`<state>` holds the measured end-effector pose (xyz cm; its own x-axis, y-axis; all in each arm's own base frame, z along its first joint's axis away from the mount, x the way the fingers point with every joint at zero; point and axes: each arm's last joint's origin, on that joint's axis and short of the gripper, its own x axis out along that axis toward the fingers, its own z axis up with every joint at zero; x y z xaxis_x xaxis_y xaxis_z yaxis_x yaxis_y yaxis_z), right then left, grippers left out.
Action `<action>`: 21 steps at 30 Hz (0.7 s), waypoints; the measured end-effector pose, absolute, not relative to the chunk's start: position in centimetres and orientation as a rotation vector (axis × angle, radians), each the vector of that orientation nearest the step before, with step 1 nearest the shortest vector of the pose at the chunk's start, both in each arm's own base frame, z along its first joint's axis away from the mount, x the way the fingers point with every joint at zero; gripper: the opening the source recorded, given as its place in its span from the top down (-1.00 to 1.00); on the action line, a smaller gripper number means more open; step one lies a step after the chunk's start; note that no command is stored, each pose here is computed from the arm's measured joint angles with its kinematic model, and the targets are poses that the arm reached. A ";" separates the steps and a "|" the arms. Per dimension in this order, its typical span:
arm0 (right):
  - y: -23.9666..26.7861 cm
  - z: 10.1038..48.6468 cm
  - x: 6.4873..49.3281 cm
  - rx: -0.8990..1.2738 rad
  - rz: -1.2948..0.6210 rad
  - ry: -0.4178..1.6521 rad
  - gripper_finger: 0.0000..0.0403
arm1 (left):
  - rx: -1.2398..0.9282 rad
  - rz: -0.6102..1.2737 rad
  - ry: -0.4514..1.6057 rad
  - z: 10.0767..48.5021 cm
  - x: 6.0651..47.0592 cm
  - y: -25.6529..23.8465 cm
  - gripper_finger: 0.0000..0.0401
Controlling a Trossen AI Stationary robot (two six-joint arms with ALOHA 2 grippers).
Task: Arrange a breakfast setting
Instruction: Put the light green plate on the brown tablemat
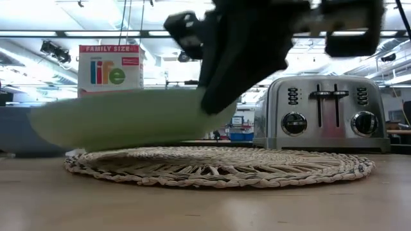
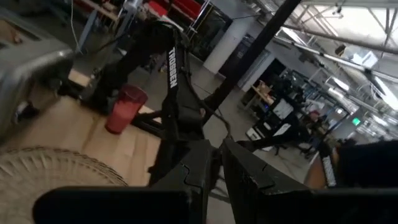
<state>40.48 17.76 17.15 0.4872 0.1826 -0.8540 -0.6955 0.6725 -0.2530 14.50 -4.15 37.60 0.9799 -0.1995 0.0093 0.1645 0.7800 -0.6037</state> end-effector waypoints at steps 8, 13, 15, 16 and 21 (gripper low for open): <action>17.0 16.5 40.8 -0.624 0.616 0.939 0.88 | -0.743 -0.185 0.093 37.2 15.2 -4.4 0.75; 17.2 16.4 40.7 -0.611 0.643 0.937 0.74 | -0.739 -0.185 0.106 37.1 15.3 -4.5 0.75; 17.3 16.6 40.8 -0.610 0.640 0.917 0.67 | -0.737 -0.183 0.106 37.1 15.3 -4.5 0.75; 17.3 16.9 40.8 -0.613 0.632 0.907 0.63 | -0.729 -0.181 0.104 37.1 15.3 -4.4 0.75; 17.1 19.3 40.2 -0.616 0.601 0.873 0.39 | -0.674 -0.147 0.128 36.7 15.4 -4.0 0.75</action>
